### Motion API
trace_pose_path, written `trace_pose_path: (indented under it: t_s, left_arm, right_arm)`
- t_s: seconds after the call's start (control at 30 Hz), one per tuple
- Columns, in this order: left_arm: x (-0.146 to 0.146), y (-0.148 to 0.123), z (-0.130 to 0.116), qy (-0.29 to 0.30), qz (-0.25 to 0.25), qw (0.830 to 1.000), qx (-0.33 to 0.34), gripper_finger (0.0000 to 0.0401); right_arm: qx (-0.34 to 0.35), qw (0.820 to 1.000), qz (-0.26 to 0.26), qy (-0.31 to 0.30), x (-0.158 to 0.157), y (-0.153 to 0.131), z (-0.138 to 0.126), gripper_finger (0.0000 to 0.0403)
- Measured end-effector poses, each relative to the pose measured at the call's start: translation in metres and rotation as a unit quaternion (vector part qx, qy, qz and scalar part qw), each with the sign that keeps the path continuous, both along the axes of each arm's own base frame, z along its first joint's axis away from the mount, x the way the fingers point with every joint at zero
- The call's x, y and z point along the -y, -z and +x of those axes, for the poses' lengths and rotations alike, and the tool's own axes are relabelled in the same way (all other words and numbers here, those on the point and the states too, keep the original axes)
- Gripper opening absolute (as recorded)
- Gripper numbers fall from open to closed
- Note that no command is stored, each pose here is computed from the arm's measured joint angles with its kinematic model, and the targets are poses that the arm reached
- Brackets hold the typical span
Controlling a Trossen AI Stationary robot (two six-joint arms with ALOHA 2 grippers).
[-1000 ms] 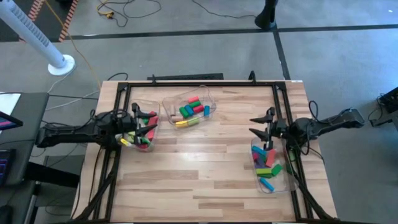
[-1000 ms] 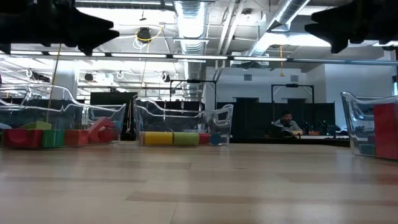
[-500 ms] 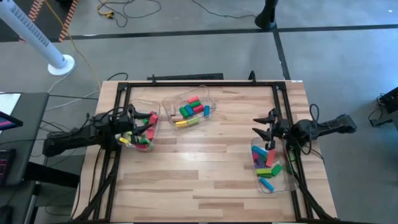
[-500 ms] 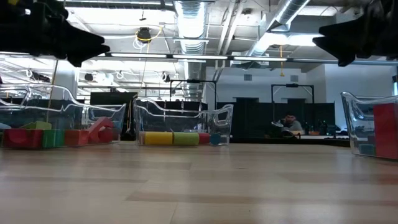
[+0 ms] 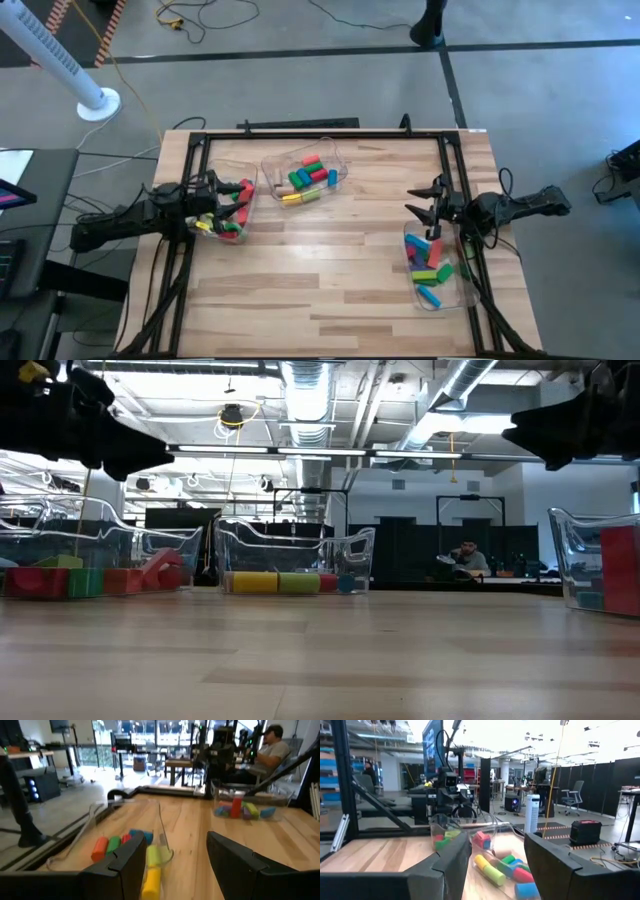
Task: Sort blocks by size
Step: Return to Home Position
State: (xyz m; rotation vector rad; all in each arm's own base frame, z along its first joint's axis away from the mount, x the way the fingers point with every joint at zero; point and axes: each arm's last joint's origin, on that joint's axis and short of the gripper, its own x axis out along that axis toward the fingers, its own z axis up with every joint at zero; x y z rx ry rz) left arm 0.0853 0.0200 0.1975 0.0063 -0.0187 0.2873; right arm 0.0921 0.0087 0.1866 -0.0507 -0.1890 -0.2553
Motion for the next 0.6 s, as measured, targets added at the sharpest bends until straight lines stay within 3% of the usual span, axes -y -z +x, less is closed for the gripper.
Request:
trace_pose_path:
  t_s: [0.6]
  left_arm:
    - [0.001, 0.003, 0.000, 0.022, 0.036, 0.999, -0.027, 0.0202]
  right_arm:
    - [-0.055, 0.998, 0.033, -0.003, 0.000, 0.012, 0.002, 0.0219]
